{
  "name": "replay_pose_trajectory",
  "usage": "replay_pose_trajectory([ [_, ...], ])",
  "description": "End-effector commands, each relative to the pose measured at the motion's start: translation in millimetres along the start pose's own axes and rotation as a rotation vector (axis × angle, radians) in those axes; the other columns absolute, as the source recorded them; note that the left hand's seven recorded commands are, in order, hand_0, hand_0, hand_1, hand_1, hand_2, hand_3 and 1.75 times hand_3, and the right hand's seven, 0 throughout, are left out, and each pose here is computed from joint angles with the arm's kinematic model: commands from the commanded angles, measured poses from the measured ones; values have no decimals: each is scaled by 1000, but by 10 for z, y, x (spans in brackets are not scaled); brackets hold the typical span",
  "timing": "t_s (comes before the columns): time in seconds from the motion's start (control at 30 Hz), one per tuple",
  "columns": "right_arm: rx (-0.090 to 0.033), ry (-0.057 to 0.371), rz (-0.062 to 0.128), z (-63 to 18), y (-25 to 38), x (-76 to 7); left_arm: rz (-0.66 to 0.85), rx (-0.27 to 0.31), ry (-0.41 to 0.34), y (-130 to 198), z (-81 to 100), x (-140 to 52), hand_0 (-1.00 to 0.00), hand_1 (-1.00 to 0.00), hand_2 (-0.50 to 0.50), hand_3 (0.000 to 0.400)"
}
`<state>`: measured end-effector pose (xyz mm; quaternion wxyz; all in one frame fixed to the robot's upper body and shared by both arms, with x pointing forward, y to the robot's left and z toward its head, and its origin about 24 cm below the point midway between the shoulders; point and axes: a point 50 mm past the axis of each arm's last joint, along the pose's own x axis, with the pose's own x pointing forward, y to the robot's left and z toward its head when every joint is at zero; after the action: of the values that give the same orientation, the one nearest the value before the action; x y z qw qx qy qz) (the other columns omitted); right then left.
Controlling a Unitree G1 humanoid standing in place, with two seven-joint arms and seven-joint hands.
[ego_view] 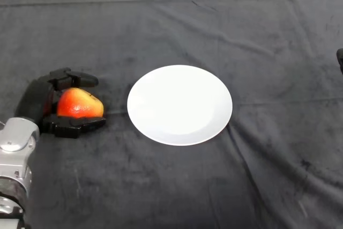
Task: Move the apple to the plate
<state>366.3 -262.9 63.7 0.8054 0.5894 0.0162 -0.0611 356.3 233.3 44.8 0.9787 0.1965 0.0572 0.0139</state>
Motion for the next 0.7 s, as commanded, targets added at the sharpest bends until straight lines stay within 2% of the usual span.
replay_pose_trajectory([
  [0.03, 2, -35, 24, 116, 84, 18, -9, 25, -89, -108, 328, 140, -1000, -1000, 0, 400],
  [0.4, 2, -35, 24, 116, 84, 18, -22, 50, -293, -560, 643, 116, -1000, -1000, 0, 400],
  [0.7, 2, -35, 24, 116, 84, 18, -92, 61, -403, -797, 711, 27, -1000, -1000, 0, 400],
])
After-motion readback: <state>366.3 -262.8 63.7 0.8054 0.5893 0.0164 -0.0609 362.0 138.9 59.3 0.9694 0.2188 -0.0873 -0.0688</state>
